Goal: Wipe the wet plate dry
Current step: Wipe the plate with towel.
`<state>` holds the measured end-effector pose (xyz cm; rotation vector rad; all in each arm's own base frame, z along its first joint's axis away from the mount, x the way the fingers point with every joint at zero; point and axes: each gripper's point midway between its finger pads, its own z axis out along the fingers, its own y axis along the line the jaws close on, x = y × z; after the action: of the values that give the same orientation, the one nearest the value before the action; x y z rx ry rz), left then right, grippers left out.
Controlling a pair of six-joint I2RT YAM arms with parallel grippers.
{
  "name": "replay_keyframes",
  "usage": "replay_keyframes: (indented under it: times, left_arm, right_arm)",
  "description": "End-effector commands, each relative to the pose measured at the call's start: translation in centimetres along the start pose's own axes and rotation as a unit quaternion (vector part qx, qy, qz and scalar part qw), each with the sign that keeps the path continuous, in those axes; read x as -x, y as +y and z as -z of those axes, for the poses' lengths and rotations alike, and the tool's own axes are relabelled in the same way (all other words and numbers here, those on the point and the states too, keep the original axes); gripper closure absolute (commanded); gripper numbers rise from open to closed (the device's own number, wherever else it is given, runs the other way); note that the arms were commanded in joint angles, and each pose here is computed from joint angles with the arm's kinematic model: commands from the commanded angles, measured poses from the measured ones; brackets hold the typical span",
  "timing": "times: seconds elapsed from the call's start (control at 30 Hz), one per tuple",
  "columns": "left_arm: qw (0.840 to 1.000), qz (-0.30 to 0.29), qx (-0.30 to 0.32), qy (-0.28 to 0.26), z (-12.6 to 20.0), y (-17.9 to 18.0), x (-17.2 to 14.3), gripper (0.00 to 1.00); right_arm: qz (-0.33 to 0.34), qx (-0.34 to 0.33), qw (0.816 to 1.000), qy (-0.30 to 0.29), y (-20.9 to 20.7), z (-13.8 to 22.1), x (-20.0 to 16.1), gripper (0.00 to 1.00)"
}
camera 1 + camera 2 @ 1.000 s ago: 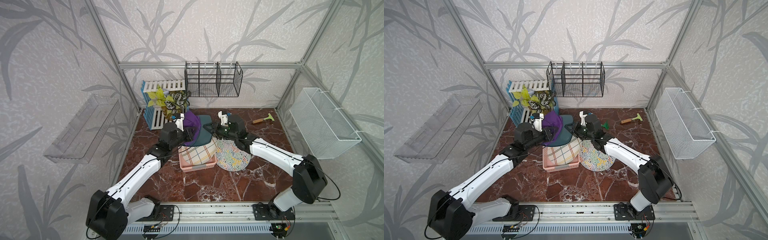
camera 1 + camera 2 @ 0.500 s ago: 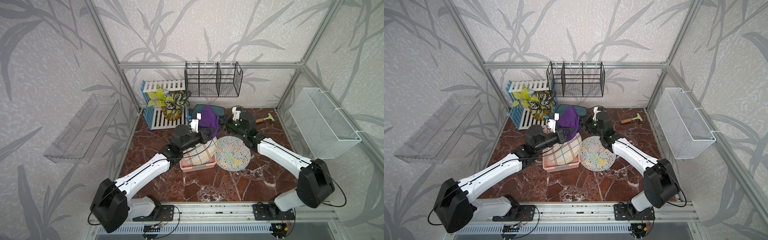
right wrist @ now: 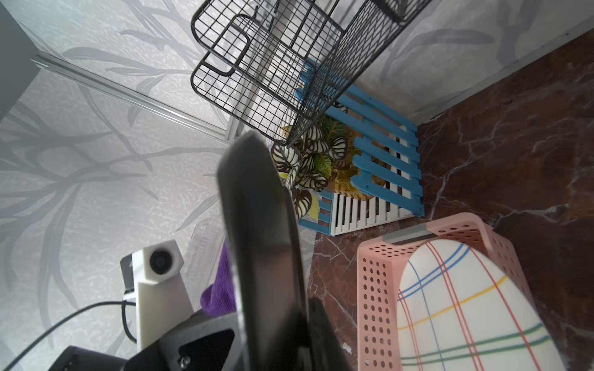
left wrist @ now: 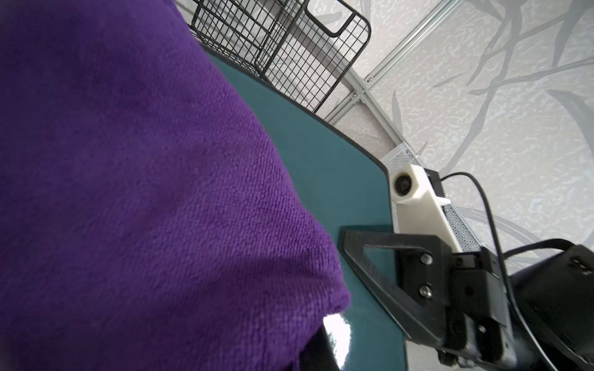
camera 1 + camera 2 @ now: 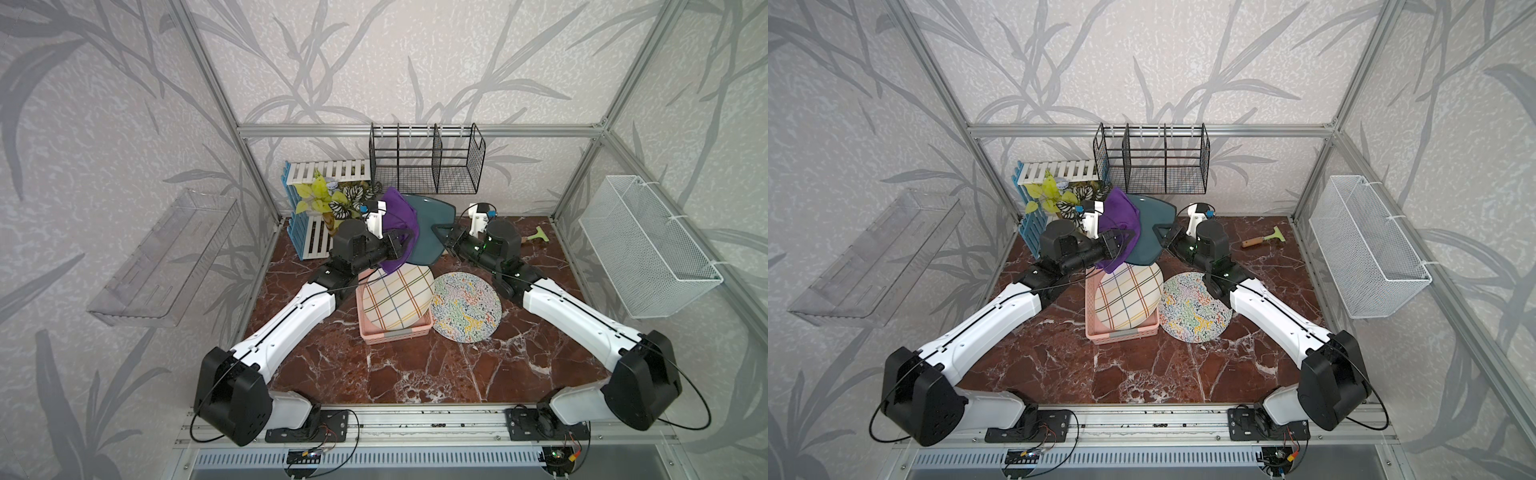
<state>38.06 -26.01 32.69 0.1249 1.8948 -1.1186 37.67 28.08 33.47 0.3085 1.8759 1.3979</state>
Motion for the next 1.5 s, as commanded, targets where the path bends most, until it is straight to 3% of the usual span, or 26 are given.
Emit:
replay_keyframes:
  times: [0.0,0.1,0.23,0.33,0.43,0.53,0.63,0.7,0.77,0.93,1.0,1.1,1.2,1.27,1.4,1.47]
  left_arm:
    - [0.994,-0.064,-0.028,0.086,-3.0,-0.9,-4.1,1.0]
    - [0.989,-0.089,-0.044,0.112,-4.1,-3.3,-6.4,1.0]
    - [0.997,-0.031,0.039,0.051,-3.3,1.6,-3.0,1.0]
    - [0.998,-0.039,0.034,0.036,-2.8,1.9,-1.5,1.0]
    - [0.991,-0.079,-0.033,0.1,-4.3,-2.1,-4.7,1.0]
    - [0.981,-0.093,-0.06,0.16,-5.0,-4.3,-8.4,1.0]
    - [0.991,-0.056,-0.047,0.109,-3.3,-2.5,-6.9,1.0]
    - [0.998,-0.018,-0.002,0.057,-1.6,0.5,-4.7,1.0]
    - [0.998,-0.019,0.023,0.047,-0.6,2.0,-4.3,1.0]
    - [0.98,-0.098,-0.054,0.162,-2.7,-4.3,-11.0,1.0]
    - [0.974,-0.109,-0.073,0.185,-3.3,-5.8,-12.8,1.0]
    - [0.983,-0.089,-0.073,0.146,-2.9,-5.1,-11.4,1.0]
    - [0.997,-0.043,-0.037,0.061,-1.0,-2.1,-6.2,1.0]
    - [0.998,-0.037,-0.038,0.039,-0.2,-1.5,-4.7,1.0]
    - [0.976,-0.118,-0.124,0.135,-1.6,-7.7,-9.4,1.0]
    - [0.966,-0.154,-0.145,0.147,-1.9,-9.8,-11.1,1.0]
  right_arm:
    - [0.096,0.246,0.962,0.073,15.1,6.9,-3.1,1.0]
    - [0.109,0.26,0.956,0.081,15.6,7.0,-3.4,1.0]
    - [0.112,0.269,0.954,0.076,16.0,7.3,-3.2,1.0]
    - [0.106,0.252,0.961,0.053,15.4,7.6,-2.5,1.0]
    - [0.107,0.228,0.967,0.039,14.4,7.7,-2.0,1.0]
    - [0.089,0.216,0.972,0.02,13.8,7.6,-0.6,1.0]
    - [0.05,0.19,0.98,-0.027,12.1,8.2,2.2,1.0]
    - [0.034,0.187,0.98,-0.05,11.2,8.8,3.7,1.0]
    - [0.029,0.195,0.979,-0.051,11.3,9.1,4.1,1.0]
    - [0.027,0.213,0.976,-0.028,12.3,8.6,3.7,1.0]
    - [0.027,0.221,0.974,-0.035,12.8,8.8,4.0,1.0]
    - [0.028,0.218,0.974,-0.054,13.0,9.4,4.7,1.0]
    - [0.026,0.215,0.974,-0.065,12.9,10.1,5.1,1.0]
    - [0.026,0.214,0.975,-0.061,12.9,10.2,4.9,1.0]
    - [0.019,0.209,0.976,-0.059,12.3,10.0,4.8,1.0]
    - [0.018,0.21,0.976,-0.058,12.2,9.9,4.7,1.0]
